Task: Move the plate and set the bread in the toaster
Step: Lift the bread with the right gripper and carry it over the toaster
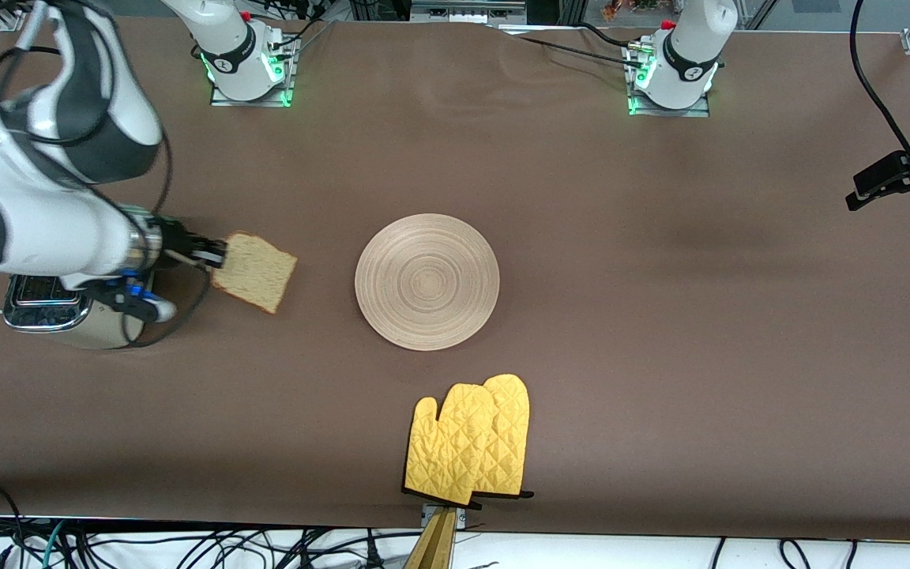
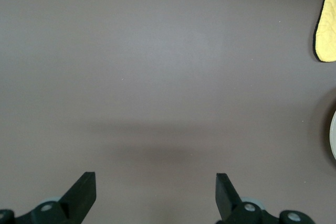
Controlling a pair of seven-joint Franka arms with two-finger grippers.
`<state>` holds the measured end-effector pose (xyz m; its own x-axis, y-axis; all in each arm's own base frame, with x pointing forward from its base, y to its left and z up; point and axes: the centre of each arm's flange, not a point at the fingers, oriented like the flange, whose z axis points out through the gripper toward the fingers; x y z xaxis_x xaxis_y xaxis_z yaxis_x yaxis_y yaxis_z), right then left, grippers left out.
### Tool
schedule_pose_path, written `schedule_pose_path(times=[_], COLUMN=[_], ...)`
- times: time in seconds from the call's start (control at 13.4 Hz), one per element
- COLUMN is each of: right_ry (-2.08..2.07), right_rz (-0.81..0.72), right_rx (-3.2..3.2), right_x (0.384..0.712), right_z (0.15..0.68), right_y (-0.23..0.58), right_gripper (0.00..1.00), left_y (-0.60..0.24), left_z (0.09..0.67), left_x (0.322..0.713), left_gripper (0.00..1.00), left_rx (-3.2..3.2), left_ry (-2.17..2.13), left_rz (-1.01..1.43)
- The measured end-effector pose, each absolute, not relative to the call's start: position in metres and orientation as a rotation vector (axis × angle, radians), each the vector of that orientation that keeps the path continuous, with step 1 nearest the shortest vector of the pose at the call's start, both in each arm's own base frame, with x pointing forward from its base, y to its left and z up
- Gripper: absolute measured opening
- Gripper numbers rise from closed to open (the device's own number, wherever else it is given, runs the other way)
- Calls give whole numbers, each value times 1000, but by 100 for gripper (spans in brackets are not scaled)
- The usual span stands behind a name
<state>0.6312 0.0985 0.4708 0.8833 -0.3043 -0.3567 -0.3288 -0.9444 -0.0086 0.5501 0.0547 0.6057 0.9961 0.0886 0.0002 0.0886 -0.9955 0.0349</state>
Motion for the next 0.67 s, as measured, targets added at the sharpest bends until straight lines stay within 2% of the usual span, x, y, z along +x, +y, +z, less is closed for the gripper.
schedule_pose_path(times=[0.37, 0.67], right_ry=[262, 134], right_rz=[574, 572], right_rx=[-3052, -3123], right_x=[633, 629], right_z=[479, 486], right_y=[-46, -96], right_gripper=[3, 3], left_y=[53, 53], left_z=[605, 605], left_x=[550, 551], left_gripper=[100, 100], left_rx=[3104, 3104], left_ry=[134, 133], left_rz=[2, 0])
